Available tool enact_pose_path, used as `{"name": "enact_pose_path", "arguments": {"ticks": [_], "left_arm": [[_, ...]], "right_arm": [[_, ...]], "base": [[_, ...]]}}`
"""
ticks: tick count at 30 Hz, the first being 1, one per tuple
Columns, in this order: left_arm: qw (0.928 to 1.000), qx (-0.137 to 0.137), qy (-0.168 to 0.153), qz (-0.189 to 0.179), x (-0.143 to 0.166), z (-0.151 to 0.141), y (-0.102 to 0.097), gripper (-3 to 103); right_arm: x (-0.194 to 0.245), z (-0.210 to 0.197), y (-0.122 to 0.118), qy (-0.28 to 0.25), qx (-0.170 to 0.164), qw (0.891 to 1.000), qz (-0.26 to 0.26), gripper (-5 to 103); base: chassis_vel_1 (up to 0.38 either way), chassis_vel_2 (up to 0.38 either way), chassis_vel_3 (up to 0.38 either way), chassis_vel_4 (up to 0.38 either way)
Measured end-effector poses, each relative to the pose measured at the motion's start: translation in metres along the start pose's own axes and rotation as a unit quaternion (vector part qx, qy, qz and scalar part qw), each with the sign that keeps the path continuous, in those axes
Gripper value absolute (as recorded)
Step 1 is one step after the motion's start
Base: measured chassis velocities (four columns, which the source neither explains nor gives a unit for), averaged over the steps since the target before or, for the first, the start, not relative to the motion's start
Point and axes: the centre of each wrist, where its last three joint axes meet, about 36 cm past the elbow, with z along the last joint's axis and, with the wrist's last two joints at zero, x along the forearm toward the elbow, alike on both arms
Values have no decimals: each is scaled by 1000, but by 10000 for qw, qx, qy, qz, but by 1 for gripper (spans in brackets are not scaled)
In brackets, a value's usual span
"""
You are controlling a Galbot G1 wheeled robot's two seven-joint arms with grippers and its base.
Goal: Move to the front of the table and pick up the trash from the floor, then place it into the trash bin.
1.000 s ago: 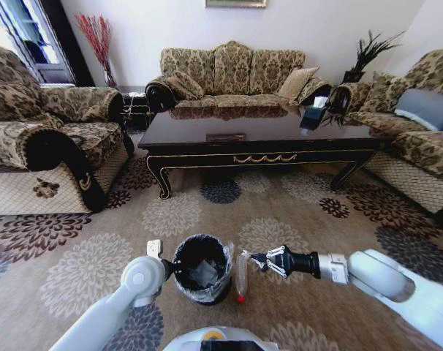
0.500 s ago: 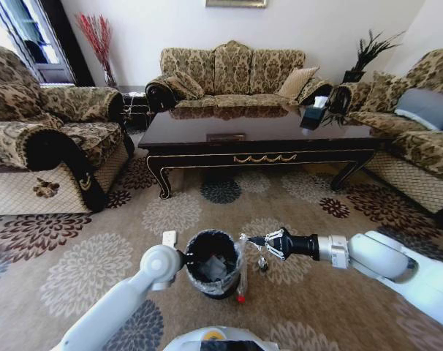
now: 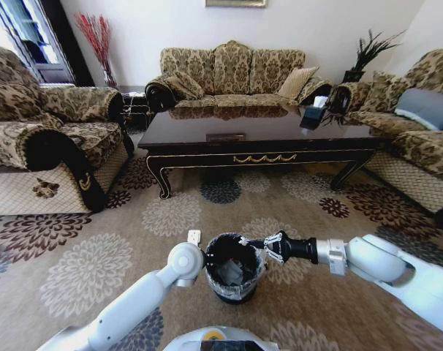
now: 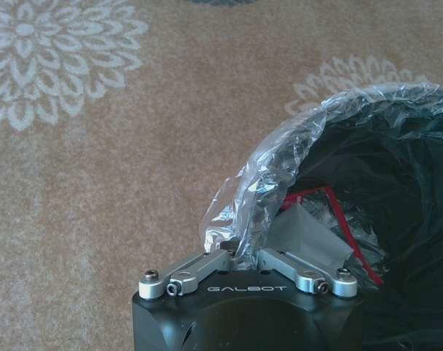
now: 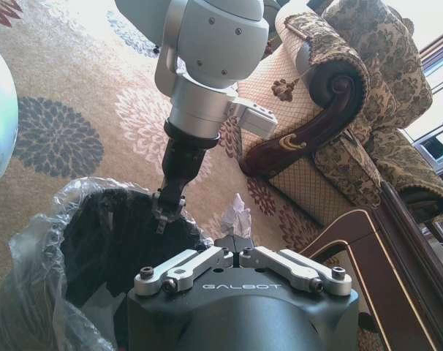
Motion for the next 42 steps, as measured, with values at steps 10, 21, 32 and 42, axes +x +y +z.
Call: {"name": "enact_pose_path", "arguments": {"ticks": [10, 21, 32, 42], "left_arm": [[10000, -4, -3, 35, 1, 3, -3, 0], [10000, 29, 12, 37, 5, 9, 1, 0], [9998, 113, -37, 145, 13, 11, 0, 0], [9995, 206, -68, 236, 24, 15, 8, 0]], "right_arm": [[-1, -1, 2, -7, -46, 10000, -65, 22], [-2, -1, 5, -19, -134, 9999, -86, 61], [-7, 6, 21, -23, -447, 9990, 8, 99], [-15, 19, 37, 39, -729, 9973, 118, 100]], "base": [[0, 0, 0, 0], [0, 0, 0, 0], [0, 0, 0, 0], [0, 0, 0, 0]]}}
